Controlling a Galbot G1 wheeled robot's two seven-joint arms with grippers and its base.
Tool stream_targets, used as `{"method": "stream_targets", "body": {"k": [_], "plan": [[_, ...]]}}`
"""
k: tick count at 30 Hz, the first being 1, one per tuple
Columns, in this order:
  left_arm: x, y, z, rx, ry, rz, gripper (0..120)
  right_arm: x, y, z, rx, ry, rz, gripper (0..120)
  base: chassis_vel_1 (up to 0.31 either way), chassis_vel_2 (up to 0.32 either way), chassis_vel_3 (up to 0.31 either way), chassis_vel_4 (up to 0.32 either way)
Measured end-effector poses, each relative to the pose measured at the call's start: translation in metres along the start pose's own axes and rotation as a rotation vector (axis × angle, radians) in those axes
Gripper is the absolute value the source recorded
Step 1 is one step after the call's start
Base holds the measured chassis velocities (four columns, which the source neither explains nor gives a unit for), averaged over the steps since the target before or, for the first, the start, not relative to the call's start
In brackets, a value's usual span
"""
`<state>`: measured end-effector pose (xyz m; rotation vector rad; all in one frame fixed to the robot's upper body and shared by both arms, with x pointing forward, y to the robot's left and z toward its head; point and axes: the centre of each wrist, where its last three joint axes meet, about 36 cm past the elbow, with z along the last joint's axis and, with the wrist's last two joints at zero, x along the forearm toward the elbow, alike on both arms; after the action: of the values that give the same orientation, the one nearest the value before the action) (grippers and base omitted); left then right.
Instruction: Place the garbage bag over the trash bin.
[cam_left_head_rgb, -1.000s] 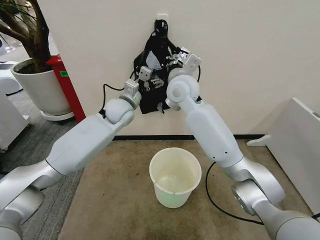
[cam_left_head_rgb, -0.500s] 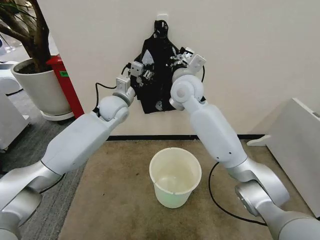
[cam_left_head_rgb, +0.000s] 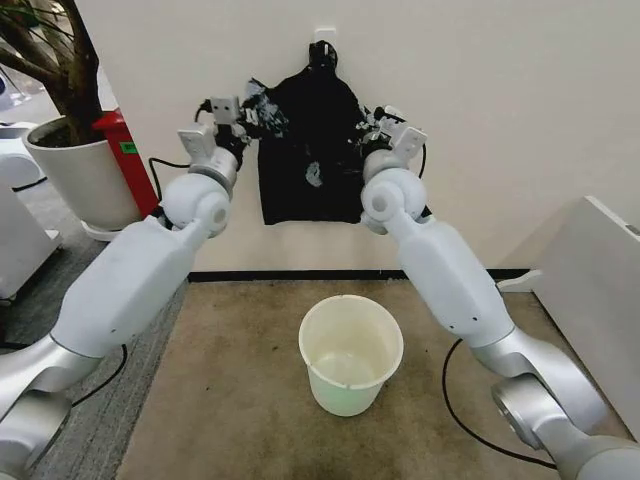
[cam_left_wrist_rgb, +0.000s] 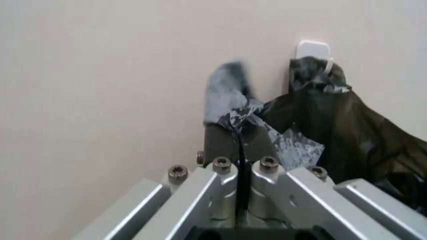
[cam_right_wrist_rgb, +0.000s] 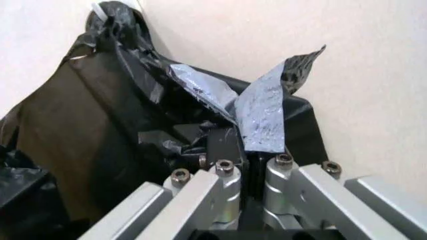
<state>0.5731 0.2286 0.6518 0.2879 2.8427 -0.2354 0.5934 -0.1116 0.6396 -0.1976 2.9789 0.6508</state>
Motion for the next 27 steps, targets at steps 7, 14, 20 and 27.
{"method": "stream_targets", "body": {"k": [7, 14, 20, 27], "plan": [[0.054, 0.011, 0.04, 0.021, 0.154, -0.007, 0, 0.033, -0.031, 0.023, -0.016, 0.122, 0.017, 0, 0.0, 0.0, 0.0, 0.0], [0.104, 0.0, 0.06, 0.033, 0.231, 0.056, 0, 0.085, -0.05, 0.029, -0.055, 0.174, 0.038, 0, 0.0, 0.0, 0.0, 0.0], [0.113, -0.004, 0.014, 0.035, 0.121, 0.172, 0, 0.125, -0.045, -0.041, -0.118, 0.148, -0.062, 0, 0.0, 0.0, 0.0, 0.0], [0.134, 0.003, -0.045, 0.043, -0.027, 0.38, 0, 0.177, -0.054, -0.131, -0.129, 0.148, -0.202, 0, 0.0, 0.0, 0.0, 0.0]]}}
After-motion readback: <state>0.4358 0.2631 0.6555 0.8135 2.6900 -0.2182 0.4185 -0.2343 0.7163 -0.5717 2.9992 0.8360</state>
